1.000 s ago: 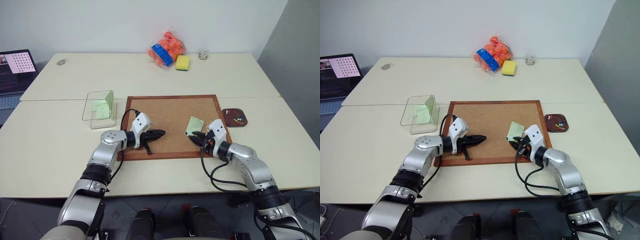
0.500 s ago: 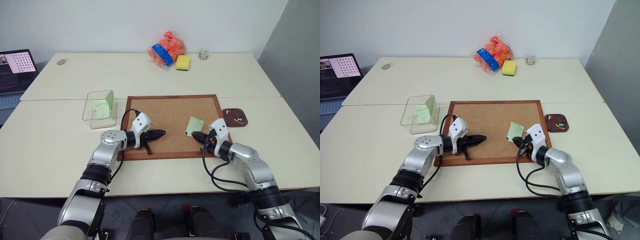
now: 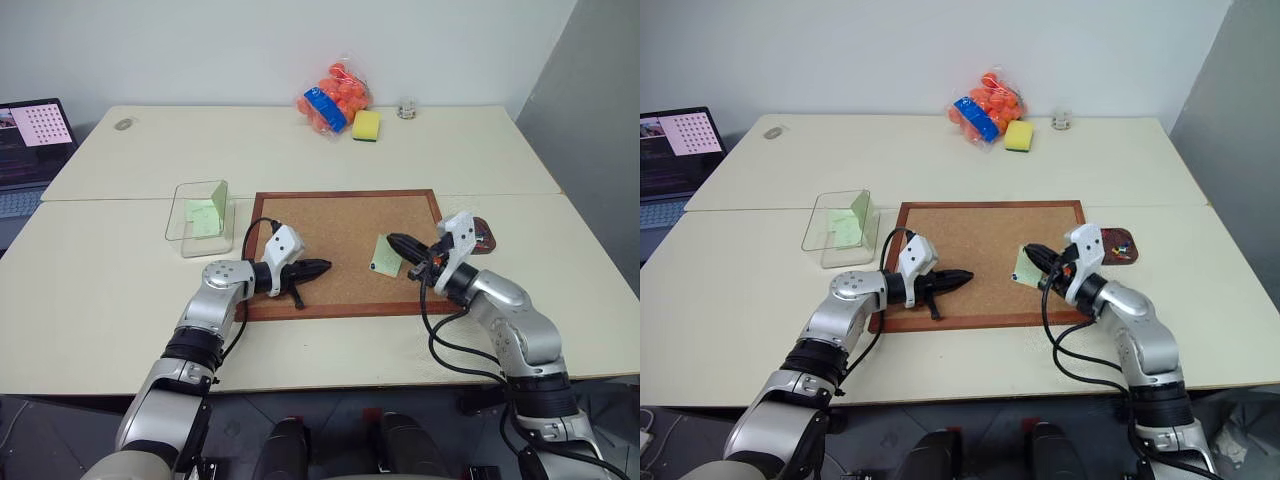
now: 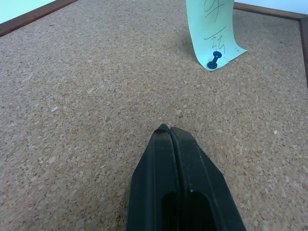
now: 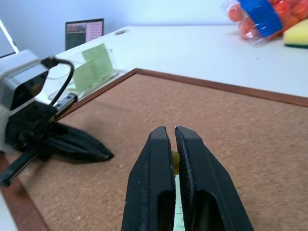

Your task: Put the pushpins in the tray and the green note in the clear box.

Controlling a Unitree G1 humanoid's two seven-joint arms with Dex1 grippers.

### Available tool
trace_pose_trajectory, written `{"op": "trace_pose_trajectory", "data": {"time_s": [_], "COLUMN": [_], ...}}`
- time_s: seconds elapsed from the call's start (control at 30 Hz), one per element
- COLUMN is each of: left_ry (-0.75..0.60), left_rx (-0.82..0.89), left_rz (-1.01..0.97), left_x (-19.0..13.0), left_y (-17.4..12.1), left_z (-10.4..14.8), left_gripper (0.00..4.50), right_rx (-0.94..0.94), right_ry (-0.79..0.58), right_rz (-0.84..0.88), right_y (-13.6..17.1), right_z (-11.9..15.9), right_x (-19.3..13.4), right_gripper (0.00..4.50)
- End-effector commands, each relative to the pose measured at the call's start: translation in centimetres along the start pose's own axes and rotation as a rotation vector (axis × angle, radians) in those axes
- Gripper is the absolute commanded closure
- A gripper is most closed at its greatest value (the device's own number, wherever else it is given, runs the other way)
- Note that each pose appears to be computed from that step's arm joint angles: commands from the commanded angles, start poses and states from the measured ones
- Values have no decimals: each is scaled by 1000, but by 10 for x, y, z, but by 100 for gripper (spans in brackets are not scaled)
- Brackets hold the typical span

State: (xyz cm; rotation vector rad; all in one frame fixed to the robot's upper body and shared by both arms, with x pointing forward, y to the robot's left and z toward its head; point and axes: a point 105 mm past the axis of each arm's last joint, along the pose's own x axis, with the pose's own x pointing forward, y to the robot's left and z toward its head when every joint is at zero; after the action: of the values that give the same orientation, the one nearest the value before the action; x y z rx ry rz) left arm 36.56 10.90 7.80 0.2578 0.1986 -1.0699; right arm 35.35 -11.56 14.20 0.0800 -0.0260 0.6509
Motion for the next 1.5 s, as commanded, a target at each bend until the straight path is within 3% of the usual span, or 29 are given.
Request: {"op": "trace_pose_trajectory", "data": {"time_s": [0.03,0.23,0.43,0.6,0.63,0.97,1.27,1.4,1.5], "left_ry": [77,77,81,86,87,85,82,81,82], "left_rx": [-40,-39,-40,-43,-43,-38,-40,-41,-41], "left_rz": [-9,-11,-5,-4,-5,-5,-20,-22,-20], "left_x": [0,1,-1,-3,-3,-2,1,2,1], "left_y": [-5,-5,-4,-6,-6,-7,-10,-11,-11], "left_z": [-21,-21,-22,-25,-25,-24,-24,-24,-25], "left_gripper": [450,450,450,450,450,450,450,450,450], "right_rx": [-82,-85,-42,1,-2,-5,-51,-105,-169], "right_ry": [-93,-21,20,41,48,65,68,46,63], "right_rz": [-293,-609,-706,-697,-698,-711,-675,-559,-363], "right_y": [-55,-120,-138,-136,-136,-137,-131,-111,-77], "right_z": [30,26,14,4,2,-3,0,7,4], "right_x": [-5,-15,-20,-20,-21,-25,-36,-37,-40], "right_gripper": [449,449,449,449,392,216,14,1,1]}}
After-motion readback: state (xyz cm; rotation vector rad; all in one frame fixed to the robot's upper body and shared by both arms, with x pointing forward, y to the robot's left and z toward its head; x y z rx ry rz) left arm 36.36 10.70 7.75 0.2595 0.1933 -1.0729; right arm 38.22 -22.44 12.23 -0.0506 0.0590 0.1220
